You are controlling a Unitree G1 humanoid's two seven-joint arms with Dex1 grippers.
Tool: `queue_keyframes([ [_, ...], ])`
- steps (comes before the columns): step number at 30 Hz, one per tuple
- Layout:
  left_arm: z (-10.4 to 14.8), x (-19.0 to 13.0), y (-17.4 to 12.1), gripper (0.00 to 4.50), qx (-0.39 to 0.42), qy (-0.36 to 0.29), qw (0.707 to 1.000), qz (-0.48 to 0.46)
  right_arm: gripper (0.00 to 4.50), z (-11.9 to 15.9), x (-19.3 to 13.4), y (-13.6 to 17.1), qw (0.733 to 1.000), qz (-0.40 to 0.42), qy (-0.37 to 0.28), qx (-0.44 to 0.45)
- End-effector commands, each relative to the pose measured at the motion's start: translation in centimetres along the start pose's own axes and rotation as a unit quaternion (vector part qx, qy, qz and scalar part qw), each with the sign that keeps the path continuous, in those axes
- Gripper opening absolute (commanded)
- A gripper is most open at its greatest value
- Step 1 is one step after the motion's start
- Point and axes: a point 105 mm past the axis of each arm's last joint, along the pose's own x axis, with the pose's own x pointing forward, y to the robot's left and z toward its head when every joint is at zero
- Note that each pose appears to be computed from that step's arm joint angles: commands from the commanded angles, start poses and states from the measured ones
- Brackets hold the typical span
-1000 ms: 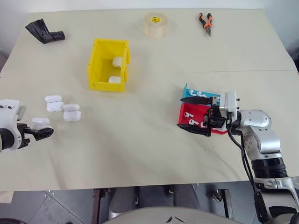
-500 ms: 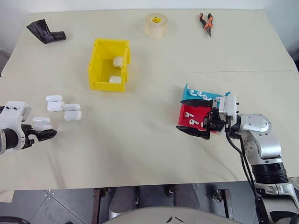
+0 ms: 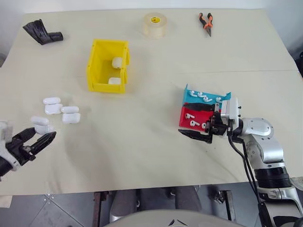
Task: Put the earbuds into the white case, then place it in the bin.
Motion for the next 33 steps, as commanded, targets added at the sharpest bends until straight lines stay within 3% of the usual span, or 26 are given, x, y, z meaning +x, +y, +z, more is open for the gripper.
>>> queue_keyframes([
  [1, 3.4, 0.1, -2.5, 2.96, 0.063, -0.107, 0.991, -0.042, 4.50, 0.5, -0.6, -0.6, 1.000, -0.010, -0.002, -0.007],
  [10, 5.2, 6.9, -11.0, 2.96, 0.083, -0.224, 0.955, -0.176, 4.50, 0.7, -4.0, -1.9, 0.997, -0.063, 0.038, -0.023],
  [14, 5.7, 9.4, -15.7, 2.96, 0.055, -0.271, 0.913, -0.300, 4.50, 1.1, -6.6, -2.2, 0.991, -0.110, 0.066, -0.039],
  [19, 6.2, 10.5, -18.9, 2.96, 0.055, -0.307, 0.865, -0.393, 4.50, 1.7, -8.8, -1.7, 0.983, -0.154, 0.088, -0.051],
  [23, 6.2, 12.3, -22.8, 2.96, 0.051, -0.326, 0.802, -0.498, 4.50, 2.2, -12.2, 0.0, 0.965, -0.223, 0.127, -0.057],
  [30, 6.4, 12.6, -25.5, 2.96, 0.056, -0.361, 0.741, -0.564, 4.50, 2.7, -15.0, 3.2, 0.937, -0.290, 0.189, -0.053],
  [33, 6.1, 12.7, -26.2, 2.96, 0.064, -0.357, 0.730, -0.580, 4.50, 2.4, -15.8, 4.0, 0.921, -0.312, 0.228, -0.040],
])
